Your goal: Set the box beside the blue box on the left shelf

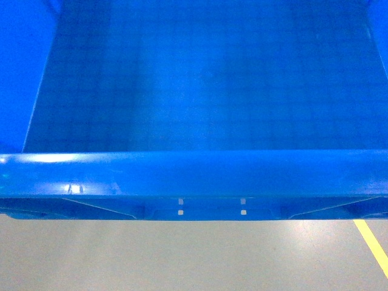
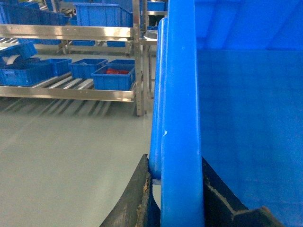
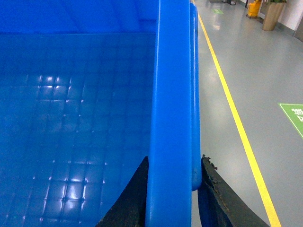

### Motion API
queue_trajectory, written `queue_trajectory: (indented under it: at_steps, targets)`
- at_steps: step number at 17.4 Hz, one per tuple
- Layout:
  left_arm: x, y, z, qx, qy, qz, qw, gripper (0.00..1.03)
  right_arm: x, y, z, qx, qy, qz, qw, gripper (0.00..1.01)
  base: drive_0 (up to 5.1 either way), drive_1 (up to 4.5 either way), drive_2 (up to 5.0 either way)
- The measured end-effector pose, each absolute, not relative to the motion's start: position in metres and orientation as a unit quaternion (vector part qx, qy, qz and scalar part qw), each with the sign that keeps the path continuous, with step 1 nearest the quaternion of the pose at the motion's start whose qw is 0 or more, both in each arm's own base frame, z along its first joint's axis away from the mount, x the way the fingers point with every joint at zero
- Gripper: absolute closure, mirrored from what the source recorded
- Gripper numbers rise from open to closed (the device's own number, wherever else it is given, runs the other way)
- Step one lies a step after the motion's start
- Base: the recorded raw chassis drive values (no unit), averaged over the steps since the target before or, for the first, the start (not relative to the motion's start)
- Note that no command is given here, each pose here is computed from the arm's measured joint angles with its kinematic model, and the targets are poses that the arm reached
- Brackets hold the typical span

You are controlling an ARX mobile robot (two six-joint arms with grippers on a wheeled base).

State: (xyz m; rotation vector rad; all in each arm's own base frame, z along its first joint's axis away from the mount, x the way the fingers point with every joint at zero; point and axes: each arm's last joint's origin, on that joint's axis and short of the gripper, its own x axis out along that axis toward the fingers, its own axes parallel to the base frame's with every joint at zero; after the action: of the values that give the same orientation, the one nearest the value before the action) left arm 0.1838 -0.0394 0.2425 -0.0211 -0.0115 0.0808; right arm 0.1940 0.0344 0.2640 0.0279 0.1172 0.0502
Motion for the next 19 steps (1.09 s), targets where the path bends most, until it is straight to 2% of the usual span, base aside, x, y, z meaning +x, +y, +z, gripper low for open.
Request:
queue_trajectory:
  at_steps: [19]
  targets:
    - [0.1838, -0.0394, 0.2424, -0.01, -0.005, 0.04, 0.999, 0.86, 0.194, 0.0343, 0.2635, 0.014, 0.06, 0.025, 0.998, 0.8, 0.1, 4.33, -4.2]
